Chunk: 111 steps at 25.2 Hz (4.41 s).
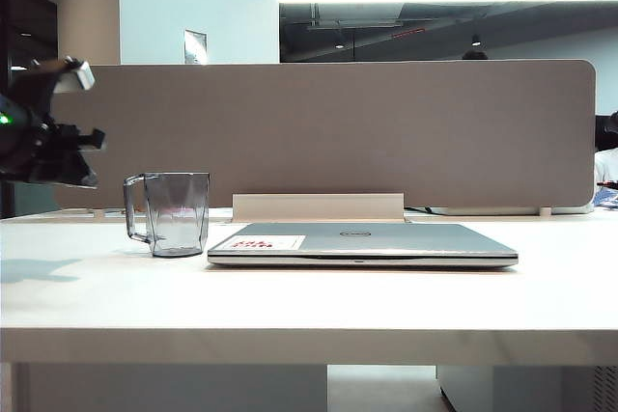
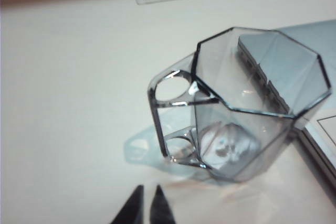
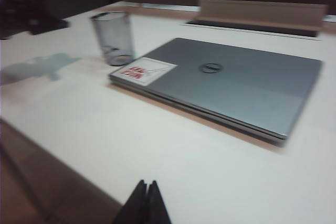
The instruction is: Pick up the water cup and place it on the side of the laptop close to you.
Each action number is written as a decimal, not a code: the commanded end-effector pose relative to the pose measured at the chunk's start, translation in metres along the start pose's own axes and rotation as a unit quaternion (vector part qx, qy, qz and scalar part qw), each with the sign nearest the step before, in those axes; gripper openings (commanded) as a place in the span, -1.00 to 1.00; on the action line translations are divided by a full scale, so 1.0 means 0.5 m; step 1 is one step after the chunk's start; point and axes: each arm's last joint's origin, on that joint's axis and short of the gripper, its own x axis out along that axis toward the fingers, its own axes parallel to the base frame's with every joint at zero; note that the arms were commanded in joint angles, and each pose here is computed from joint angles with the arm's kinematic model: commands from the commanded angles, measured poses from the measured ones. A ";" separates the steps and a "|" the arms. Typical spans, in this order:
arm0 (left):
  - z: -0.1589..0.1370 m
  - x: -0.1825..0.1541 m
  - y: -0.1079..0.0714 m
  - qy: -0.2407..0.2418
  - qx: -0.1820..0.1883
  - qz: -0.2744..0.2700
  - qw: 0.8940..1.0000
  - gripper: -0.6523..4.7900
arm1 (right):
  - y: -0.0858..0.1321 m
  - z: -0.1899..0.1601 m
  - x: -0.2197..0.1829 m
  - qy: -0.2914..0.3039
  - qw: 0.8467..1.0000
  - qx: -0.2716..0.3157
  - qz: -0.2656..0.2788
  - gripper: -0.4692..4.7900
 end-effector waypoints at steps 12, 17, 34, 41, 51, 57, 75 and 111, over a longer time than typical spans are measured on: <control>-0.020 0.075 0.007 -0.031 0.030 -0.044 0.998 -0.65 | 0.005 0.022 -0.001 -0.049 0.996 0.070 0.038 -0.83; -0.032 0.098 -0.002 -0.021 0.029 -0.052 0.998 -0.65 | 0.002 0.049 -0.008 -0.072 0.993 0.090 -0.019 -0.83; -0.011 0.131 0.012 -0.037 0.034 -0.018 0.999 -0.45 | -0.032 0.220 0.048 -0.020 0.996 0.079 -0.044 -0.83; -0.031 0.156 0.008 -0.048 0.038 -0.020 0.998 -0.45 | -0.034 0.231 0.084 -0.011 0.997 0.079 -0.013 -0.83; -0.053 0.188 0.012 -0.061 0.042 -0.019 0.997 -0.47 | -0.008 0.218 0.117 0.018 0.997 0.057 0.037 -0.83; -0.053 0.200 0.015 -0.063 0.042 -0.019 0.997 -0.47 | -0.007 0.216 0.119 0.022 0.997 0.059 0.035 -0.83; -0.027 0.187 0.014 -0.071 0.012 -0.025 0.997 -0.76 | -0.008 0.212 0.121 0.028 0.997 0.061 0.032 -0.83; 0.083 -0.078 -0.465 0.002 -0.165 0.156 0.974 -0.78 | -0.013 0.212 0.121 0.025 0.998 0.058 -0.009 -0.83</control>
